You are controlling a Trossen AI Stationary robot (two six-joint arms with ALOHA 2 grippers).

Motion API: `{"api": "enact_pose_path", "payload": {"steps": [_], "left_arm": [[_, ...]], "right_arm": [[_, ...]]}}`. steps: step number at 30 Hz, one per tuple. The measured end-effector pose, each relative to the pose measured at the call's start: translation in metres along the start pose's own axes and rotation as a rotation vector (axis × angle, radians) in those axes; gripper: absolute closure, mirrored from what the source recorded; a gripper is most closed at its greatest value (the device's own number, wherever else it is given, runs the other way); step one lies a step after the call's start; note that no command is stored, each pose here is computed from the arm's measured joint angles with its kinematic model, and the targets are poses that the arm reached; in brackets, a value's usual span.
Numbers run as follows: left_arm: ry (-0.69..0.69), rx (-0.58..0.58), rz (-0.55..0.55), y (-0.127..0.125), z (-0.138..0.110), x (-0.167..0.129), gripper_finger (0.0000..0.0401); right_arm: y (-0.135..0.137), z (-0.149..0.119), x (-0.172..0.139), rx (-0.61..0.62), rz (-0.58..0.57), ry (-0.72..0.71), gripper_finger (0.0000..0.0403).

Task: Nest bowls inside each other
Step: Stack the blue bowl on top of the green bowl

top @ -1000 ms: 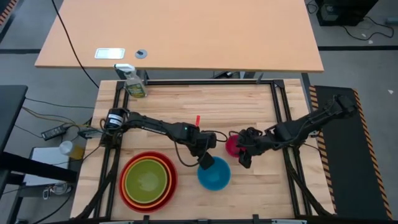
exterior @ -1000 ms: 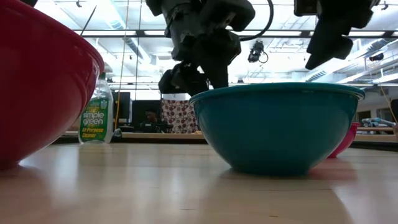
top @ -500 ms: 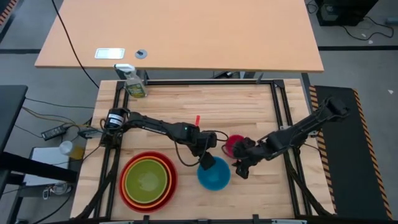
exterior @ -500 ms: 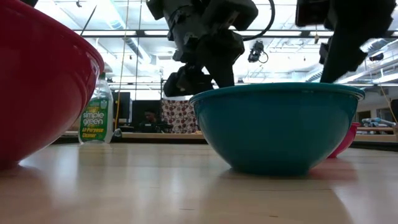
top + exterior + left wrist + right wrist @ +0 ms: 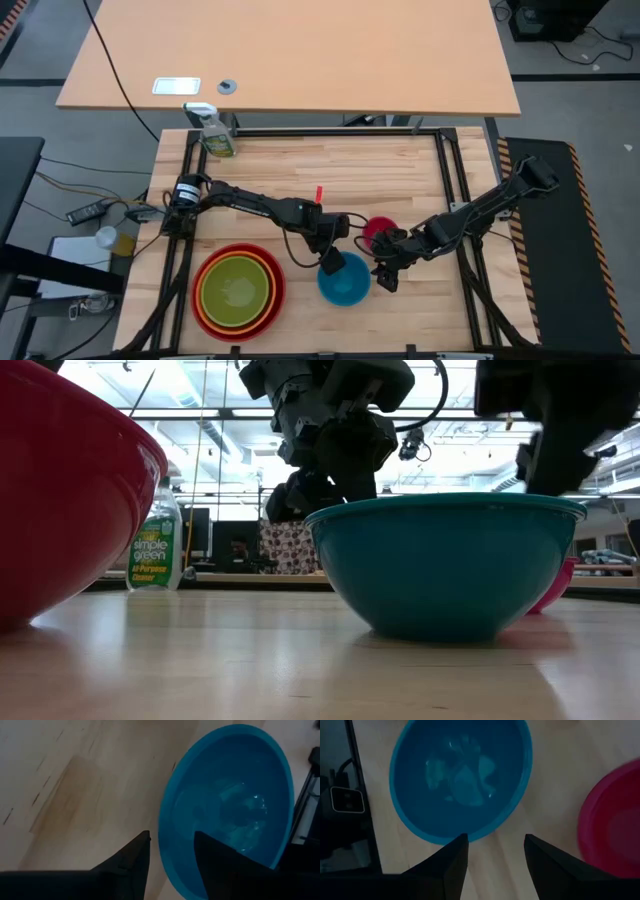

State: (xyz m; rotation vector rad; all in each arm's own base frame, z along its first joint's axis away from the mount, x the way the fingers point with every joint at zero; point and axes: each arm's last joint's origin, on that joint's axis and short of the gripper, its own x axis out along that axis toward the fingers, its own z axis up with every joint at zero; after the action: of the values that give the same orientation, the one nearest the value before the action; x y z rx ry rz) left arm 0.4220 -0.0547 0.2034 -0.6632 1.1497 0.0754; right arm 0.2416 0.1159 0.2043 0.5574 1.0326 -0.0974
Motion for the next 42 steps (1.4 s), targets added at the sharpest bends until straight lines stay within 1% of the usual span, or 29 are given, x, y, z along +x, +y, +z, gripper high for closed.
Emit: {"api": "enact_pose_path", "payload": {"steps": [3,5,12,14,19,22,26,31,36,42], "left_arm": [[-0.015,0.004,-0.008,0.002,0.003,-0.001,0.0246],[-0.013,0.002,-0.005,0.003,0.004,-0.001,0.0246],[-0.017,0.035,-0.009,0.002,0.004,-0.001,0.0247],[-0.017,0.035,-0.008,0.002,0.004,-0.001,0.0247],[-0.036,0.043,-0.012,0.002,0.006,-0.001,0.0247],[-0.04,0.038,-0.006,0.004,0.007,-0.002,0.0247],[-0.045,0.034,-0.005,0.005,0.009,-0.002,0.0247],[-0.043,0.034,-0.004,0.006,0.009,-0.001,0.0247],[-0.013,0.029,-0.01,0.01,0.008,0.016,0.0247],[0.003,0.023,-0.004,0.012,0.007,0.022,0.0247]], "right_arm": [[-0.007,-0.007,0.006,0.046,0.027,0.006,0.0202],[-0.01,-0.011,0.005,0.067,0.038,0.003,0.0202],[-0.01,-0.022,-0.017,0.076,0.085,-0.1,0.0202],[-0.01,-0.026,-0.02,0.092,0.102,-0.11,0.0202],[-0.023,-0.043,-0.01,0.177,0.078,-0.072,0.0199],[-0.025,-0.048,-0.006,0.197,0.11,-0.075,0.0193],[-0.023,-0.047,-0.005,0.19,0.158,-0.098,0.0183],[-0.022,-0.047,-0.005,0.183,0.162,-0.101,0.0177],[-0.022,-0.047,-0.005,0.183,0.158,-0.108,0.0176],[-0.022,-0.047,-0.005,0.186,0.162,-0.101,0.0176]]}}
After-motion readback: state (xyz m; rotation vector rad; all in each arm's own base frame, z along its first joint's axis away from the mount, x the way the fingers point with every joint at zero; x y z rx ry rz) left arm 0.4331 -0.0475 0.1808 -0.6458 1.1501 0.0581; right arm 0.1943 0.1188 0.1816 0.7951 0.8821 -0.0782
